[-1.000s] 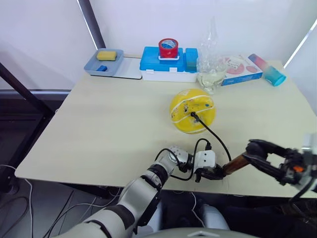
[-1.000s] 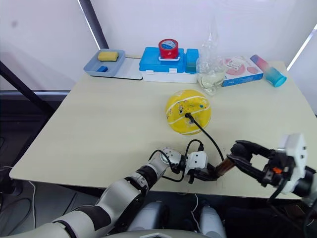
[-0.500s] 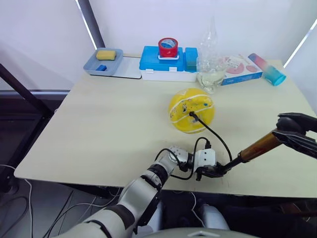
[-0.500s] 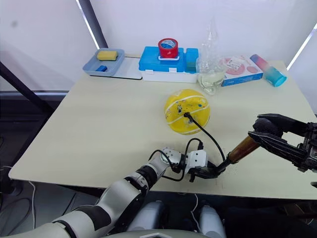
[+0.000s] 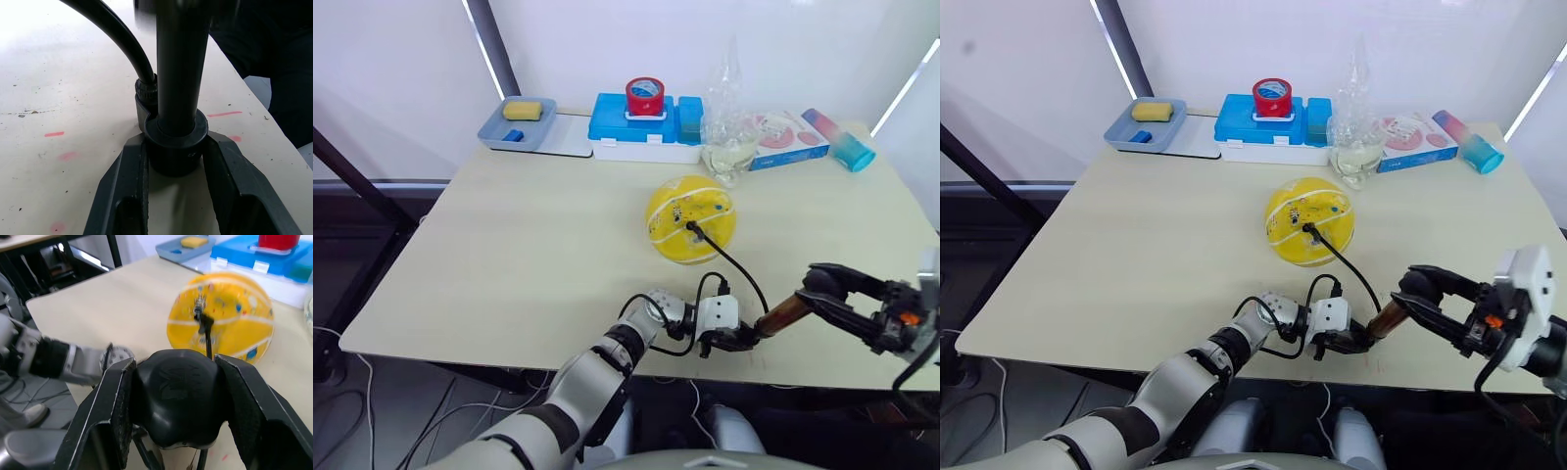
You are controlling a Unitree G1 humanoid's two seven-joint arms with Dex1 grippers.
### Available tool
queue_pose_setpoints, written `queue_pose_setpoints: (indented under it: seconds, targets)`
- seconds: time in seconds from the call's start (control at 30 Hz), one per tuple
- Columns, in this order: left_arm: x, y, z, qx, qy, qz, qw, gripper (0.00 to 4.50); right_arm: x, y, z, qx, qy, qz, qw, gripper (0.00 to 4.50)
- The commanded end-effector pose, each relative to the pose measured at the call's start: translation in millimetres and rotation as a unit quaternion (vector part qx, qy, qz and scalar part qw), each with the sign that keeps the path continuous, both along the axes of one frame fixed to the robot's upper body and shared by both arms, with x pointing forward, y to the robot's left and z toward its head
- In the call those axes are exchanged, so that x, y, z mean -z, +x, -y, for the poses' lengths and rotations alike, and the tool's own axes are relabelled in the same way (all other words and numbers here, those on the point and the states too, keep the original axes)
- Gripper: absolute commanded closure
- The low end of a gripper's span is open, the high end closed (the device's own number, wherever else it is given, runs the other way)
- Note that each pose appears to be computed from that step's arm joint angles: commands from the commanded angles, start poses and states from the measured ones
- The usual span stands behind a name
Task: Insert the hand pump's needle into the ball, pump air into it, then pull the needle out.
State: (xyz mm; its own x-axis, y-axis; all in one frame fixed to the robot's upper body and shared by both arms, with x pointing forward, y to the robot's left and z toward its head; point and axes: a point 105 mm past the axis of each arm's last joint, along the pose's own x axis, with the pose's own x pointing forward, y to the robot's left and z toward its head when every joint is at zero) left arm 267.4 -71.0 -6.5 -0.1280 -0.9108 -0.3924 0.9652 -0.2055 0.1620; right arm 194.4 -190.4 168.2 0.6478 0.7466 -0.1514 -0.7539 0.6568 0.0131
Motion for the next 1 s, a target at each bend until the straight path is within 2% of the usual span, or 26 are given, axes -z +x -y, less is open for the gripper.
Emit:
queue_pose_setpoints:
  seconds: [0.03, 0.17, 0.3, 0.4, 0.5, 0.73, 1.0]
  targets:
    - [10, -4, -4, 0.0, 0.023, -0.015, 1.0, 3.39, 41, 0, 3, 0.02, -0.026, -0.048, 0.998, 2.48]
    - [10, -4, -3, 0.002, 0.021, -0.016, 1.0, 3.39, 50, 4, 1, 0.031, -0.027, -0.03, 0.999, 2.48]
    - [10, -5, -3, 0.004, 0.021, -0.017, 1.0, 3.39, 35, 2, -5, 0.01, -0.012, -0.005, 1.0, 2.48]
    - [10, -5, -2, 0.004, 0.021, -0.017, 1.0, 3.39, 16, 0, -3, 0.003, -0.003, 0.016, 1.0, 2.48]
    - [10, -5, -3, 0.005, 0.021, -0.018, 1.0, 3.39, -20, -4, 2, 0.0, 0.013, 0.048, 0.999, 2.48]
    - [10, -6, -5, 0.008, 0.024, -0.018, 1.0, 3.39, -80, -12, 11, -0.008, 0.025, 0.073, 0.997, 2.48]
    - [10, -6, -5, 0.01, 0.024, -0.017, 1.0, 3.39, -116, -13, 18, 0.01, 0.007, 0.078, 0.997, 2.48]
